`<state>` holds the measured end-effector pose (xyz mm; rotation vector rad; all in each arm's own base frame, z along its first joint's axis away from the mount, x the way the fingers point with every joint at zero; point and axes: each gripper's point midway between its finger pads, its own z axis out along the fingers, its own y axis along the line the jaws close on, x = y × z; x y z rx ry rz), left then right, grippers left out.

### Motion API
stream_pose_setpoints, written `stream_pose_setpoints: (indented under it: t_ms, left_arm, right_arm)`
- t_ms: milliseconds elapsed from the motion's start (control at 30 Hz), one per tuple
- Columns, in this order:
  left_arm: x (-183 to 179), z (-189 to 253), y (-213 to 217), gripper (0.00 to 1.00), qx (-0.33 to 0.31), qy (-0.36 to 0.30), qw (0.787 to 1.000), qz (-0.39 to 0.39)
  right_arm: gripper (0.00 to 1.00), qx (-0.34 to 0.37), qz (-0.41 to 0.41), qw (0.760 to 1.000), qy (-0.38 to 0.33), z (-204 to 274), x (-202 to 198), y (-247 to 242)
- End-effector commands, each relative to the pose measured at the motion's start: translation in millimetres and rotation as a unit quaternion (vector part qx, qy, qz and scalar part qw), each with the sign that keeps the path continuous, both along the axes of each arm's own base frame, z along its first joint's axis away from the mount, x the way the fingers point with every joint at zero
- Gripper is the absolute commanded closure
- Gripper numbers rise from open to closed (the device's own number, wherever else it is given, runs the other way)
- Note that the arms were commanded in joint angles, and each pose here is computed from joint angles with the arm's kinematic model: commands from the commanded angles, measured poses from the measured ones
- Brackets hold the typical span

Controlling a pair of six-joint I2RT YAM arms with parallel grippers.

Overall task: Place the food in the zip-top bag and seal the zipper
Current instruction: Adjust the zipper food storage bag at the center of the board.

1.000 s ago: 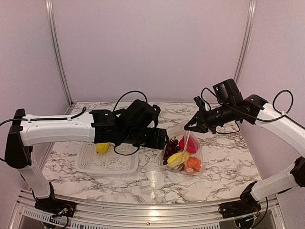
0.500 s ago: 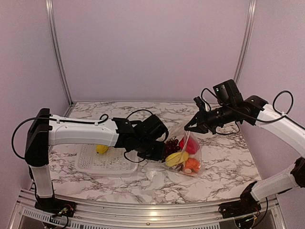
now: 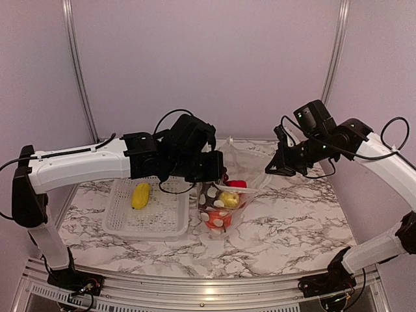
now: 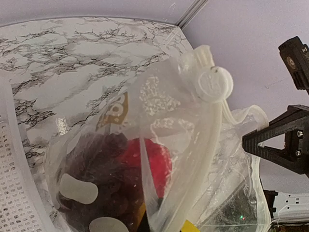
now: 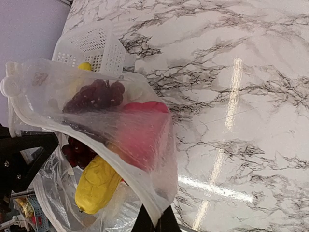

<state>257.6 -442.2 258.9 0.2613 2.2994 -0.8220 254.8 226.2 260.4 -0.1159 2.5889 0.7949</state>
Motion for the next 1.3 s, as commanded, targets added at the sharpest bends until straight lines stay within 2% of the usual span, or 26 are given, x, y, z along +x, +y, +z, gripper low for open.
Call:
stream_pose_setpoints:
  t_ms: [0,100,333,367,533,633,733,900,933,1033,1067,1133,1267]
  left_arm:
    - [10.5,-33.8,-25.3,0.96,0.004,0.019,1.0,-0.015]
    - [13.8,-27.4,-32.7,0.95,-0.009,0.008,1.0,-0.018]
    - [22.1,-38.8,-35.2,0.88,0.013,0.011,1.0,-0.024]
    - [21.9,-39.7,-35.2,0.88,0.013,0.011,1.0,-0.025]
    - [22.6,-36.0,-38.0,0.9,0.002,0.01,1.0,-0.029]
    - [22.9,-33.3,-38.9,0.93,-0.003,0.009,1.0,-0.029]
    - [24.0,-36.4,-34.4,0.94,0.007,0.007,1.0,-0.022]
    - [23.7,-31.0,-19.0,0.92,0.023,-0.008,1.0,-0.013]
    - [24.4,-28.5,-12.0,0.88,0.03,-0.014,0.999,-0.004]
    - [31.2,-30.0,21.6,0.64,0.071,-0.026,0.996,0.049]
    - [32.9,-34.6,30.8,0.59,0.082,-0.025,0.995,0.059]
    - [36.1,-46.7,44.3,0.54,0.091,-0.008,0.993,0.069]
    - [36.0,-70.7,41.1,0.49,0.096,0.021,0.995,0.035]
  right_arm:
    - [1.0,0.006,0.008,1.0,-0.018,10.5,6.5,3.2]
    - [1.0,0.005,0.018,1.0,-0.007,-3.2,8.3,8.6]
    - [1.0,-0.026,0.015,1.0,0.009,-34.0,15.6,7.8]
    - [0.93,-0.029,0.011,0.999,0.009,-34.5,17.4,6.4]
    - [0.73,-0.056,-0.011,0.998,-0.005,-28.9,27.9,-1.4]
    - [0.69,-0.066,-0.009,0.998,-0.012,-27.7,34.8,-0.1]
    - [0.73,-0.057,0.001,0.998,-0.019,-27.3,42.0,8.8]
    - [1.0,-0.043,0.008,0.999,-0.021,-21.3,53.3,22.6]
    - [1.0,-0.043,0.009,0.999,-0.023,-17.9,55.0,24.2]
    - [1.0,-0.043,0.012,0.999,-0.026,-6.6,55.5,26.3]
    - [1.0,-0.041,0.016,0.999,-0.026,-3.3,54.1,26.9]
    - [1.0,-0.04,0.02,0.999,-0.025,1.7,49.7,26.9]
    - [1.0,-0.038,0.025,0.999,-0.022,7.9,40.4,25.8]
